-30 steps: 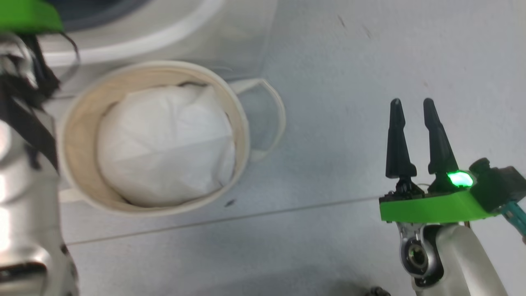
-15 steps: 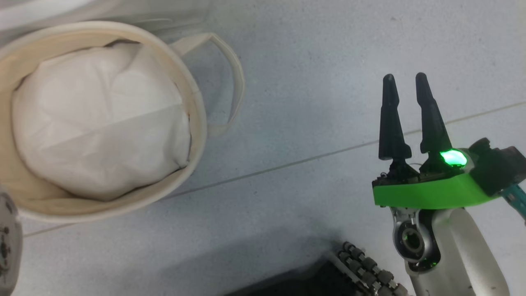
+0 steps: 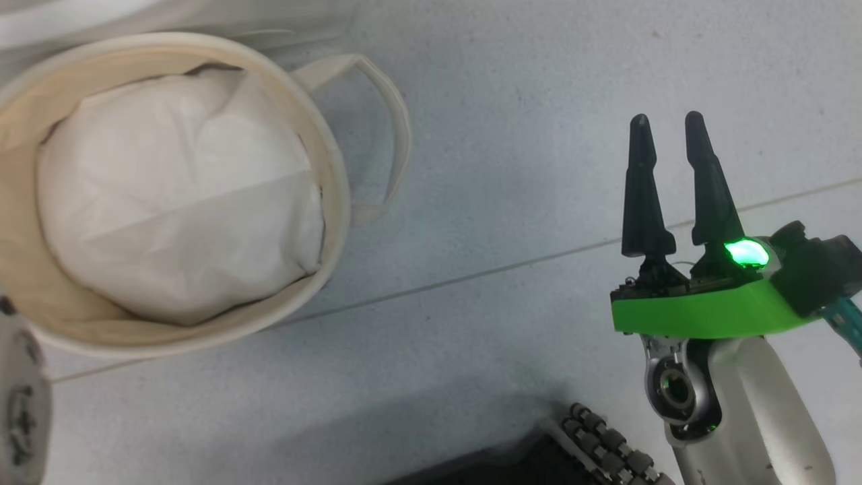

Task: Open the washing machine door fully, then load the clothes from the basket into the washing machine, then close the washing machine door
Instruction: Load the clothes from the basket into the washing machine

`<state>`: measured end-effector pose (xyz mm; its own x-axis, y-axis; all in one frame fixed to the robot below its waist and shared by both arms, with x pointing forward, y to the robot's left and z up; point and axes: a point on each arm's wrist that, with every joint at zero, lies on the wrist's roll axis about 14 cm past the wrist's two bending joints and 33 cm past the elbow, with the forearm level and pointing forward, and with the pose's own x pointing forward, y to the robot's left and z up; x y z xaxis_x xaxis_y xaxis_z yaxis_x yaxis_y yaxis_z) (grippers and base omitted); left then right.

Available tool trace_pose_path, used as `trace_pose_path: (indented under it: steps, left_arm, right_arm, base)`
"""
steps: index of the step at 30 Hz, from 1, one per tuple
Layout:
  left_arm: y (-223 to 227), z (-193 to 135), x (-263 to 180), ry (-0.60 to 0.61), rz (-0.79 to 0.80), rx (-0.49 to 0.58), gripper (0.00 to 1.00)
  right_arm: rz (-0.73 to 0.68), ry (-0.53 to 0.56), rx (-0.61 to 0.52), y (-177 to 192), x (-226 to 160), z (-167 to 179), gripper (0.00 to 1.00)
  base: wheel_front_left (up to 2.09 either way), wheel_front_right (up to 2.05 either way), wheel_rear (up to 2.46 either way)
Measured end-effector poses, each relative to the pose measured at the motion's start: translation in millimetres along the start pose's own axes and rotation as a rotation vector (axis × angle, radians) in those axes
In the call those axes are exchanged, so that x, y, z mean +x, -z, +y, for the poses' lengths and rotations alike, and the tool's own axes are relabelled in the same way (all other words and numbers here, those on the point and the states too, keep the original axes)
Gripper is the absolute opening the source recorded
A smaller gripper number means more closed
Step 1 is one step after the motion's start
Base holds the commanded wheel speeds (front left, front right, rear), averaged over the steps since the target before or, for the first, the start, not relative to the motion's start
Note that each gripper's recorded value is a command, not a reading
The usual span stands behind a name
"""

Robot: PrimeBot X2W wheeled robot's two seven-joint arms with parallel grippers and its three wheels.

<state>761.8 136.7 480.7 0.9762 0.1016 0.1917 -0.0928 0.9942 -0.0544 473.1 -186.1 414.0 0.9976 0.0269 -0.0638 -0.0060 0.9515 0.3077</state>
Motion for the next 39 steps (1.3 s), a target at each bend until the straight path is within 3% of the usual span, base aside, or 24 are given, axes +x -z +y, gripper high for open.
trace_pose_path:
  steps: [9, 18, 23, 29, 39]
  left_arm:
    - [-4, -31, -58, 0.121, 0.081, -0.022, 1.00]
    - [-39, -22, -119, 0.153, 0.122, -0.003, 1.00]
    - [-64, -20, -165, 0.178, 0.150, 0.001, 1.00]
    - [-102, -3, -170, 0.145, 0.088, 0.009, 1.00]
    - [-89, -4, -167, 0.150, 0.108, -0.001, 1.00]
  right_arm:
    - [-0.061, -0.057, -0.023, -25, 0, 21, 1.00]
    - [-0.115, -0.112, -0.010, -56, -26, 49, 1.00]
    - [-0.134, -0.120, -0.005, -69, -59, 58, 1.00]
    - [-0.176, -0.172, 0.002, -84, -68, 77, 1.00]
    - [-0.156, -0.155, 0.003, -76, -65, 71, 1.00]
  base:
    - [0.00, 0.00, 0.00]
    - [0.00, 0.00, 0.00]
    - [0.00, 0.00, 0.00]
    - [0.00, 0.00, 0.00]
    - [0.00, 0.00, 0.00]
